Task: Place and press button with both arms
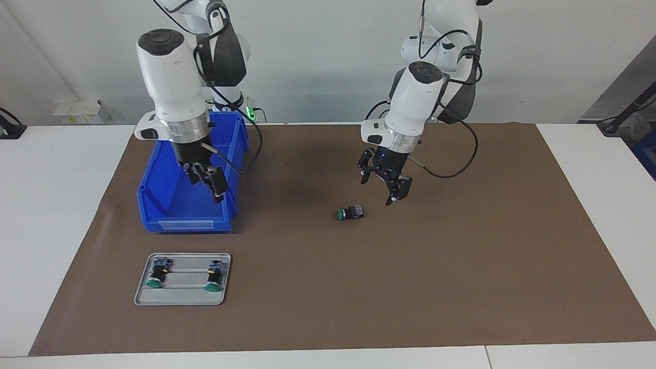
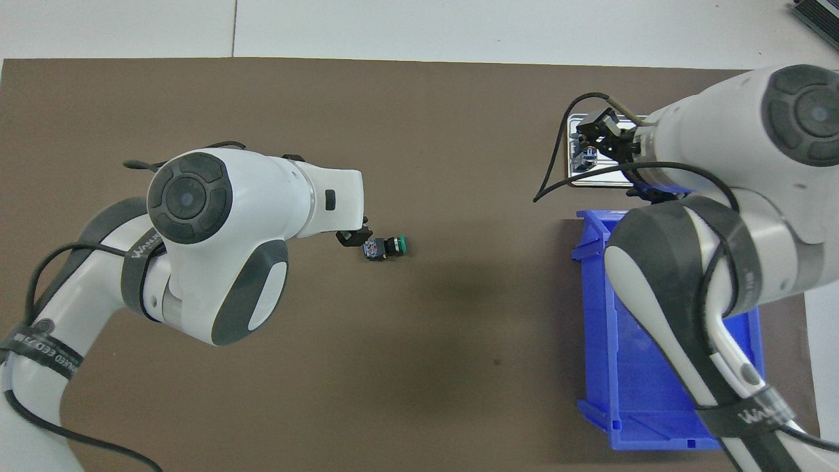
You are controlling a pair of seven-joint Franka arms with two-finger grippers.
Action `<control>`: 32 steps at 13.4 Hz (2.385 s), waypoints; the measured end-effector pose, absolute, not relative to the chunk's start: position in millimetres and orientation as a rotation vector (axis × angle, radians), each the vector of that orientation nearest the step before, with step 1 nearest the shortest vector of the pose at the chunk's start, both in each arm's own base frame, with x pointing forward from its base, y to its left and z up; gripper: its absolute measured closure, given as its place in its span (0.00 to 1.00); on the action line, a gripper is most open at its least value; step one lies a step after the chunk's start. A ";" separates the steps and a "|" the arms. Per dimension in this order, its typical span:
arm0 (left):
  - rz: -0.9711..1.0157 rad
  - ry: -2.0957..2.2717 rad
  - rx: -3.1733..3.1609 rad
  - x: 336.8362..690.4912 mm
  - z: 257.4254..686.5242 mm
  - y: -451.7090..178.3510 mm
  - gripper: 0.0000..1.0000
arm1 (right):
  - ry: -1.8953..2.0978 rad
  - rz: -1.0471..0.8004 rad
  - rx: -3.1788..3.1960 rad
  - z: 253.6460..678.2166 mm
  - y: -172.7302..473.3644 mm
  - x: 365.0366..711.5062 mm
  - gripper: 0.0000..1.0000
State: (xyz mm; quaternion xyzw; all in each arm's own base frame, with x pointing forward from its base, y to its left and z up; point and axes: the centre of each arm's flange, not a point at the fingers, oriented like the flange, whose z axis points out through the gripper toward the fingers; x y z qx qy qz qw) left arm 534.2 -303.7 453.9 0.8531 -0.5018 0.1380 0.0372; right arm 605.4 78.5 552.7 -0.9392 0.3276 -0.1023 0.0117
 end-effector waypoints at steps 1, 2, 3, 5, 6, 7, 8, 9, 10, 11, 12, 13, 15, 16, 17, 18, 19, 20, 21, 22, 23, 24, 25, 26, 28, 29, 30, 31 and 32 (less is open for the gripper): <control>0.411 -1.613 2.584 532.1 447.8 -303.2 0.00 | 0.944 -0.311 -2.969 559.2 63.0 602.1 0.00; 0.401 -1.665 2.556 529.3 441.7 -305.8 0.00 | 0.861 -0.299 -3.009 566.6 49.1 597.3 0.00; 0.399 -1.701 2.531 525.4 430.2 -315.0 0.00 | 0.755 -0.272 -3.056 574.1 35.7 590.8 0.00; 0.395 -1.736 2.494 520.9 393.1 -337.9 0.00 | 0.544 -0.194 -3.135 589.2 12.5 577.3 0.00; 0.390 -1.749 2.479 520.8 372.5 -347.4 0.00 | 0.486 -0.173 -3.151 598.0 2.6 572.4 0.00; 0.387 -1.756 2.468 521.0 354.0 -354.4 0.00 | 0.462 -0.171 -3.155 603.7 -2.2 570.1 0.00; 0.384 -1.759 2.462 521.6 339.4 -358.4 0.00 | 0.455 -0.175 -3.156 605.8 -3.0 569.8 0.00; 0.382 -1.762 2.459 522.8 329.9 -360.0 0.00 | 0.448 -0.175 -3.156 605.8 -0.8 569.9 0.00; 0.385 -1.777 2.453 524.3 326.5 -360.6 0.00 | 0.436 -0.174 -3.158 605.6 3.6 570.0 0.00; 0.390 -1.802 2.445 525.3 324.9 -360.8 0.00 | 0.426 -0.174 -3.159 605.5 7.1 570.0 0.00; 0.390 -1.818 2.440 525.4 322.8 -361.2 0.00 | 0.423 -0.175 -3.159 605.5 8.3 570.0 0.00; 0.389 -1.827 2.436 525.2 320.9 -361.7 0.00 | 0.424 -0.169 -3.160 605.8 8.0 569.6 0.00; 0.408 -1.832 2.430 525.3 318.4 -364.3 0.00 | 0.434 -0.123 -3.166 612.9 5.4 565.4 0.00; 0.423 -1.832 2.428 525.7 316.2 -365.8 0.00 | 0.437 -0.115 -3.167 618.8 3.6 563.9 0.00; 0.423 -1.833 2.426 525.6 312.4 -366.8 0.00 | 0.425 -0.109 -3.170 622.1 1.9 562.8 0.00; 0.419 -1.833 2.426 525.6 308.3 -367.1 0.00 | 0.400 -0.088 -3.176 623.5 -0.2 561.3 0.00; 0.418 -1.833 2.426 525.9 305.3 -367.2 0.00 | 0.381 -0.056 -3.182 626.3 -1.8 558.5 0.00; 0.416 -1.832 2.426 526.0 303.1 -367.2 0.00 | 0.373 -0.042 -3.185 632.9 -1.9 556.3 0.00; 0.415 -1.832 2.426 526.0 302.4 -367.2 0.00 | 0.372 -0.043 -3.184 637.5 -1.8 555.4 0.00; 0.415 -1.832 2.426 526.1 302.4 -367.2 0.00 | 0.372 -0.038 -3.181 637.8 -1.4 555.1 0.00; 0.415 -1.832 2.426 526.1 302.4 -367.2 0.00 | 0.371 -0.030 -3.176 636.0 -0.7 555.7 0.00; 0.414 -1.832 2.426 526.1 301.7 -367.2 0.00 | 0.366 -0.021 -3.175 633.3 -0.4 556.6 0.00; 0.410 -1.832 2.426 526.0 300.2 -367.1 0.00 | 0.343 -0.012 -3.178 630.8 0.0 557.1 0.00; 0.407 -1.832 2.426 526.1 298.4 -367.0 0.00 | 0.309 -0.006 -3.181 629.2 0.8 557.2 0.00; 0.421 -1.830 2.426 526.7 295.4 -367.3 0.00 | 0.233 -0.002 -3.187 628.4 3.5 557.2 0.00; 0.426 -1.829 2.426 527.0 293.7 -367.4 0.00 | 0.203 0.001 -3.189 627.6 4.4 557.2 0.00; 0.429 -1.828 2.426 527.2 292.1 -367.6 0.00 | 0.188 0.004 -3.190 627.0 5.3 557.1 0.00; 0.431 -1.828 2.425 527.2 290.8 -367.9 0.00 | 0.183 0.005 -3.191 626.6 6.6 557.1 0.00; 0.430 -1.829 2.424 527.0 290.0 -368.3 0.00 | 0.180 0.006 -3.191 626.2 7.5 557.1 0.00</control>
